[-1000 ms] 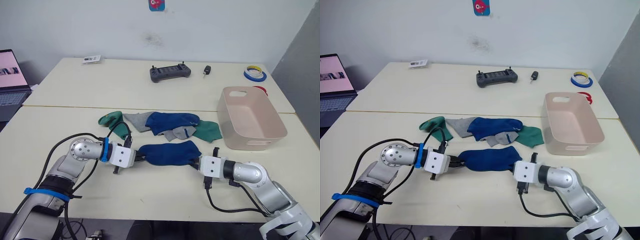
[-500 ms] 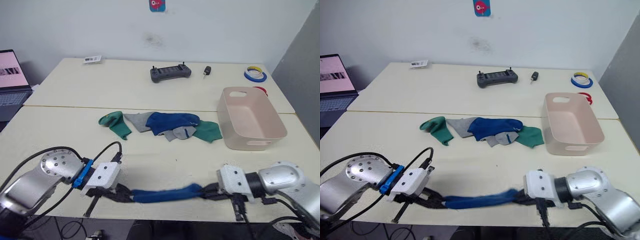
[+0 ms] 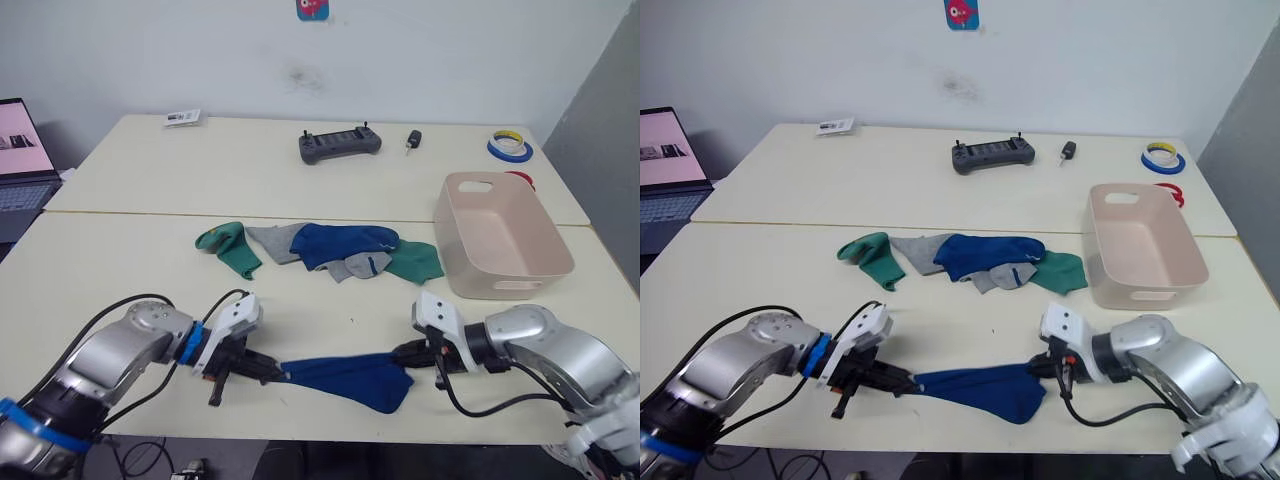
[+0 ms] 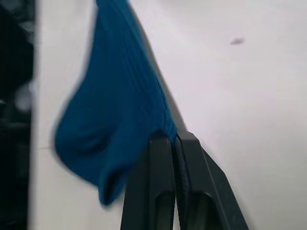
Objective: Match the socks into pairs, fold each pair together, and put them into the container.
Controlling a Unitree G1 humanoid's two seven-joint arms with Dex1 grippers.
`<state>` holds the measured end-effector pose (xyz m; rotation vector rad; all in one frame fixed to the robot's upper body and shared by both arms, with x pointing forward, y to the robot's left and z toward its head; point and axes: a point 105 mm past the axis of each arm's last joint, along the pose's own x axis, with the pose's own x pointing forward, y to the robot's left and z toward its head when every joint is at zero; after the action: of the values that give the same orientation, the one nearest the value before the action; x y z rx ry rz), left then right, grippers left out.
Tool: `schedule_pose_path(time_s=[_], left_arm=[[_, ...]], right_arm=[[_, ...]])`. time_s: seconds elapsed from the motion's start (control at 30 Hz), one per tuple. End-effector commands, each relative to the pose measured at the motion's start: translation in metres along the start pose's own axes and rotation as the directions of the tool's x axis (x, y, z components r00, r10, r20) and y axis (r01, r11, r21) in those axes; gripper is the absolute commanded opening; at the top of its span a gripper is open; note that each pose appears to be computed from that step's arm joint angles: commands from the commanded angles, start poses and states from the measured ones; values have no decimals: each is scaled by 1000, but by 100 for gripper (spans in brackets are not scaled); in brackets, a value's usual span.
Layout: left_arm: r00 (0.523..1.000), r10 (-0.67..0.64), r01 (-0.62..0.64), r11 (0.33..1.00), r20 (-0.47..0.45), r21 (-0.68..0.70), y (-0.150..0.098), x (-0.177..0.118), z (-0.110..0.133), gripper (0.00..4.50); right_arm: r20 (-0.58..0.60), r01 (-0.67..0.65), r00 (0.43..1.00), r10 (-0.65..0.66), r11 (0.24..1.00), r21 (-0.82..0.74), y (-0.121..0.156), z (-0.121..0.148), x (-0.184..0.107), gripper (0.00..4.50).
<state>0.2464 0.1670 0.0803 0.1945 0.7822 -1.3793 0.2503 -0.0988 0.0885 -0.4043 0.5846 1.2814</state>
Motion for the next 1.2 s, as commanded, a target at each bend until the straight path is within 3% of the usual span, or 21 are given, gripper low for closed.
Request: schedule_pose_path(time_s=[0.03, 0.17, 0.33, 0.6, 0.7, 1.07, 1.2], left_arm=[[999, 52, -52, 999, -15, 6, 16, -4, 8, 0], [996, 89, -89, 996, 22, -18, 30, -6, 20, 0], [991, 130, -130, 991, 13, -45, 44, -4, 18, 0], [997, 82, -81, 995, 9, -53, 40, 5, 26, 0], [998, 64, -64, 996, -4, -56, 36, 4, 22, 0], [992, 126, -123, 987, 20, -101, 37, -9, 20, 0], [989, 144, -140, 983, 18, -120, 32, -12, 18, 0]], right_arm=[[14, 41, 999, -41, 997, -59, -15, 9, 2, 6], [21, 61, 998, -59, 995, -80, -23, 12, 2, 6], [31, 83, 996, -80, 991, -105, -28, 14, 3, 6], [34, 91, 996, -88, 991, -102, -29, 13, 5, 6], [43, 111, 993, -107, 988, -110, -32, 15, 5, 69], [173, 162, 976, -129, 967, -195, -40, 38, -15, 447], [279, 145, 958, -74, 959, -244, -30, 55, -31, 447]])
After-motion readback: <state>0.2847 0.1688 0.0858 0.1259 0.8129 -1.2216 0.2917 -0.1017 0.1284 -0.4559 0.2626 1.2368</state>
